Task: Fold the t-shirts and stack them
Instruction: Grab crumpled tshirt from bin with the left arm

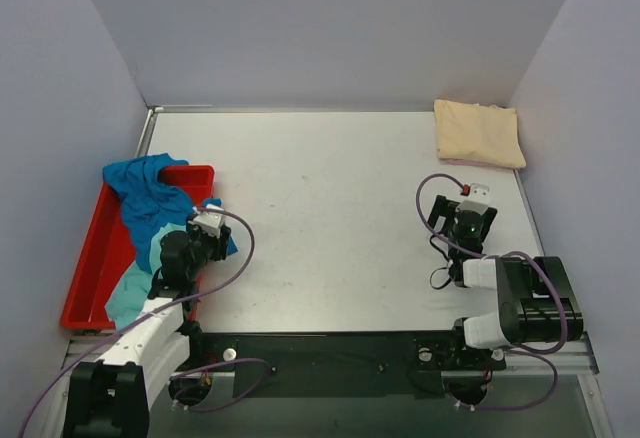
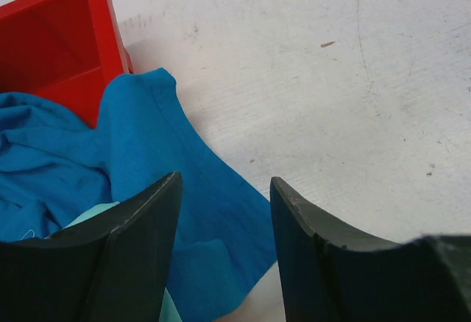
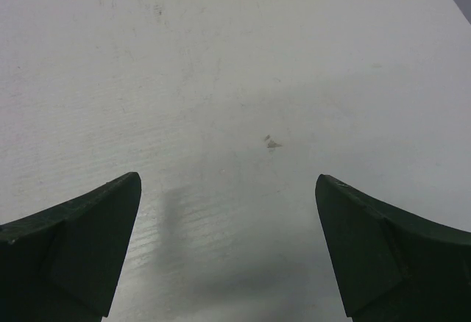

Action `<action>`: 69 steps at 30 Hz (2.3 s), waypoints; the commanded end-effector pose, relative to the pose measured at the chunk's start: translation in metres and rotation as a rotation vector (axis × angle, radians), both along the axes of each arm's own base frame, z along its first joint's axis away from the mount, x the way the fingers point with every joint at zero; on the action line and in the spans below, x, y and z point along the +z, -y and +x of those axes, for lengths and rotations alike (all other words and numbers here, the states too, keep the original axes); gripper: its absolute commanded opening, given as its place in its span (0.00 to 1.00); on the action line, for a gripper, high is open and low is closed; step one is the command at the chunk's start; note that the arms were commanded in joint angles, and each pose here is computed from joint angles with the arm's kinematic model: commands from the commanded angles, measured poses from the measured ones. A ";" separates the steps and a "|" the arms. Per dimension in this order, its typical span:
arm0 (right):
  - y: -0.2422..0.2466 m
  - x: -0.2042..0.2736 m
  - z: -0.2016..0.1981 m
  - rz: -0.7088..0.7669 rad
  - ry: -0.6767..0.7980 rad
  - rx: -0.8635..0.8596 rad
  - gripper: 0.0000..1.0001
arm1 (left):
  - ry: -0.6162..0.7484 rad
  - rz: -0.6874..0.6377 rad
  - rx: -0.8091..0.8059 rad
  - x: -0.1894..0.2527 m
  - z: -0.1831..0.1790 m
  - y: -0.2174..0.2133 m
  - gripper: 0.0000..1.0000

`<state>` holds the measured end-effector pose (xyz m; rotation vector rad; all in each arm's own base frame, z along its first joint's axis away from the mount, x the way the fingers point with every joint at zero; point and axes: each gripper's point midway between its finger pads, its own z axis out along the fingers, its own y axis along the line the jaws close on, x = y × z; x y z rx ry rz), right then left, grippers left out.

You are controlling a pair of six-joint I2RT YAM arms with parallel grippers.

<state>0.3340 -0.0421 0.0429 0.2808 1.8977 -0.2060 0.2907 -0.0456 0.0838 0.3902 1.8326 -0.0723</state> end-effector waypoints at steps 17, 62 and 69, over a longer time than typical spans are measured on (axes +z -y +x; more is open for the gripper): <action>-0.172 0.200 -0.010 0.276 0.213 0.755 1.00 | -0.295 0.359 0.118 0.107 0.012 -0.063 0.92; -0.272 0.163 -0.035 0.032 -0.121 1.054 0.96 | -0.358 0.292 0.684 0.075 0.150 -0.219 0.00; -0.277 0.177 -0.039 0.026 -0.080 1.073 0.96 | -0.147 0.293 0.630 0.208 0.139 -0.206 0.00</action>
